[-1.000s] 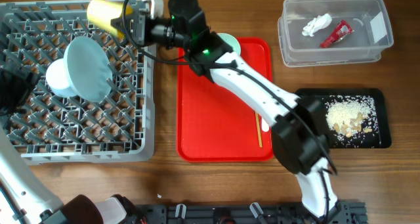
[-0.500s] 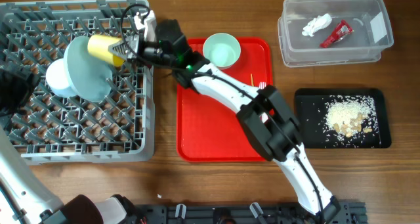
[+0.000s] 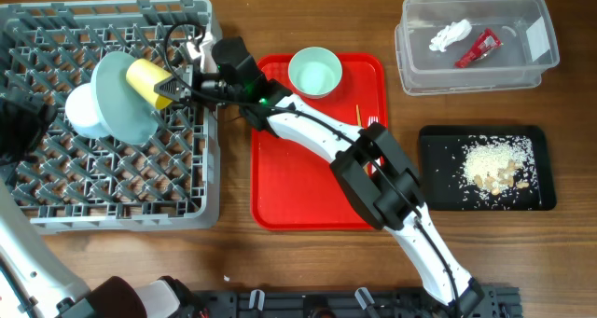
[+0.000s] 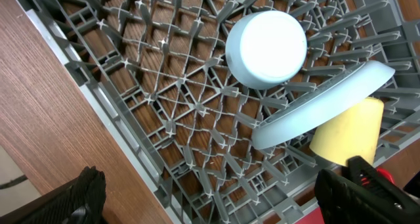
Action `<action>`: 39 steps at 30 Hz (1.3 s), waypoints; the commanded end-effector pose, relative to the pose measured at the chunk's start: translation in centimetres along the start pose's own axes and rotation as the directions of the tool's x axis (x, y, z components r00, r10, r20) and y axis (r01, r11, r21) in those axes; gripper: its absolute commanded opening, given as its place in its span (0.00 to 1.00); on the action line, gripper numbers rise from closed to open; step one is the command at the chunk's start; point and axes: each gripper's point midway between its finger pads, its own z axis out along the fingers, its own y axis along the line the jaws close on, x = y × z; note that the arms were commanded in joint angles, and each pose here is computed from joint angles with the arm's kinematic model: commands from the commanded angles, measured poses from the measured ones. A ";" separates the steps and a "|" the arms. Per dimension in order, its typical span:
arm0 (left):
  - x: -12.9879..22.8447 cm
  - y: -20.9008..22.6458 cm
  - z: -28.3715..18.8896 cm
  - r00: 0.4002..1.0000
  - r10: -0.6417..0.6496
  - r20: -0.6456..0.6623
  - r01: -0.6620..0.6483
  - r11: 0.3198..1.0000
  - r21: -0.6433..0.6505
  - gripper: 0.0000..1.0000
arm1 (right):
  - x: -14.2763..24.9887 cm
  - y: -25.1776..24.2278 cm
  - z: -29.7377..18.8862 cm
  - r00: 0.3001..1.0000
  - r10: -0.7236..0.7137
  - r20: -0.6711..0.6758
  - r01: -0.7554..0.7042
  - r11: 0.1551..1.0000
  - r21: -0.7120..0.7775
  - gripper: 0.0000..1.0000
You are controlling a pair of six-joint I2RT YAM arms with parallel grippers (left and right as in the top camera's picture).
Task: Sort waste into correct bins and load items into the dishwasher rack
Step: 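Carry the yellow cup to the rack and lower it beside the plate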
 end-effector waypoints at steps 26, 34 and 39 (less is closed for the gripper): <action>-0.3 0.3 -0.2 1.000 -0.001 0.016 0.001 1.000 -0.012 1.00 | 2.7 -0.4 0.6 0.992 -0.002 -0.128 -0.002 0.999 -0.034 0.11; -0.3 0.3 -0.1 1.000 -0.001 0.015 0.001 1.000 -0.013 1.00 | 1.9 -0.1 -0.3 0.996 -0.009 -0.093 0.011 1.000 0.027 0.15; -0.3 0.3 -0.1 1.000 -0.001 0.015 0.001 1.000 -0.013 1.00 | 1.2 -0.7 -1.9 0.998 -0.043 -0.040 0.049 0.982 0.180 0.16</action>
